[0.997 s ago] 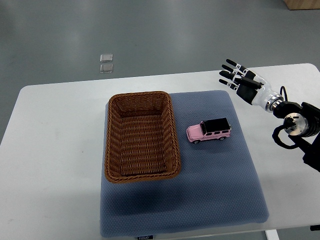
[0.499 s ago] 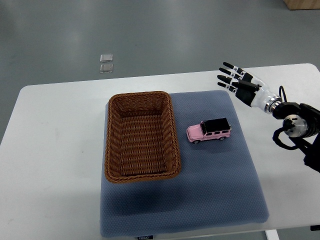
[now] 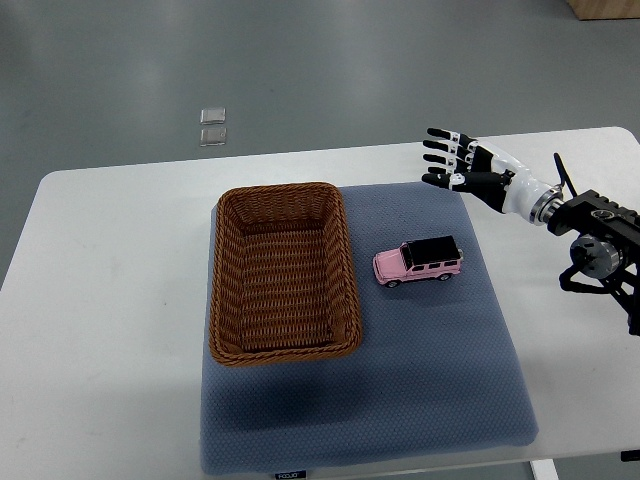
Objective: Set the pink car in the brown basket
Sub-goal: 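Reach the right hand down over the pink toy SUV and close fingers around it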
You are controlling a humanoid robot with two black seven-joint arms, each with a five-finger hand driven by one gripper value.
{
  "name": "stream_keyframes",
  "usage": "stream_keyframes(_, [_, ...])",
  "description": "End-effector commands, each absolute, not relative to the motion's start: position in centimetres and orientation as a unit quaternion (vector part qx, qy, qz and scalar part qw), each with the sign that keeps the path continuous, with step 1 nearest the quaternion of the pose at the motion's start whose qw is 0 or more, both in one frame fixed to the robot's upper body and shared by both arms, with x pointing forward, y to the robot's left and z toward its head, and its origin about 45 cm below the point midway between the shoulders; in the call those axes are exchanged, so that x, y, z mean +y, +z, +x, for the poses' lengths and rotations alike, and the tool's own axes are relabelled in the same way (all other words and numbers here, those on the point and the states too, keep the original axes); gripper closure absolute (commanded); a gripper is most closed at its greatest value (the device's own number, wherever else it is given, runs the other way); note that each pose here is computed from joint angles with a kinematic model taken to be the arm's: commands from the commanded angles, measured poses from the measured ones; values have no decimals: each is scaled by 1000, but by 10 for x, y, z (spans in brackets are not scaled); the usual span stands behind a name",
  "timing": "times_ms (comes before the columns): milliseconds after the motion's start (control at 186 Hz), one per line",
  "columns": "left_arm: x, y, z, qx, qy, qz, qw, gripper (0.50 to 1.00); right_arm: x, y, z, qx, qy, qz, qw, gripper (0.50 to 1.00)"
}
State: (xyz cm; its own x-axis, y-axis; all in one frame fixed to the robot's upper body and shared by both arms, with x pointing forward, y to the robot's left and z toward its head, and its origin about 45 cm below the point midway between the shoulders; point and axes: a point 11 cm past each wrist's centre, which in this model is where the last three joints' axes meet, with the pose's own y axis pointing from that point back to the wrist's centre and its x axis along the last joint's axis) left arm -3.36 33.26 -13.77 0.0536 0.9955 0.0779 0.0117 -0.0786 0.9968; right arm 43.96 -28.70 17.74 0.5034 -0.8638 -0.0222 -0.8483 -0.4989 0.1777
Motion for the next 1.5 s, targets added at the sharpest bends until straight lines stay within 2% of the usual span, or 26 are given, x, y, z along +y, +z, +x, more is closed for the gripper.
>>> stream_keyframes(0, [333, -138, -33, 470, 502, 536, 490, 500, -284, 182, 440, -465, 10, 878, 115, 587])
stream_keyframes(349, [333, -138, -34, 470, 502, 536, 489, 500, -285, 211, 430, -314, 186, 895, 256, 587])
stream_keyframes(568, [333, -138, -33, 470, 502, 536, 490, 500, -284, 187, 416, -224, 227, 881, 350, 585])
stream_keyframes(1244, [333, -138, -33, 470, 502, 536, 490, 500, -282, 168, 405, -240, 274, 863, 350, 589])
stream_keyframes(1496, [333, -138, -33, 470, 502, 536, 490, 500, -277, 158, 401, -251, 283, 859, 345, 609])
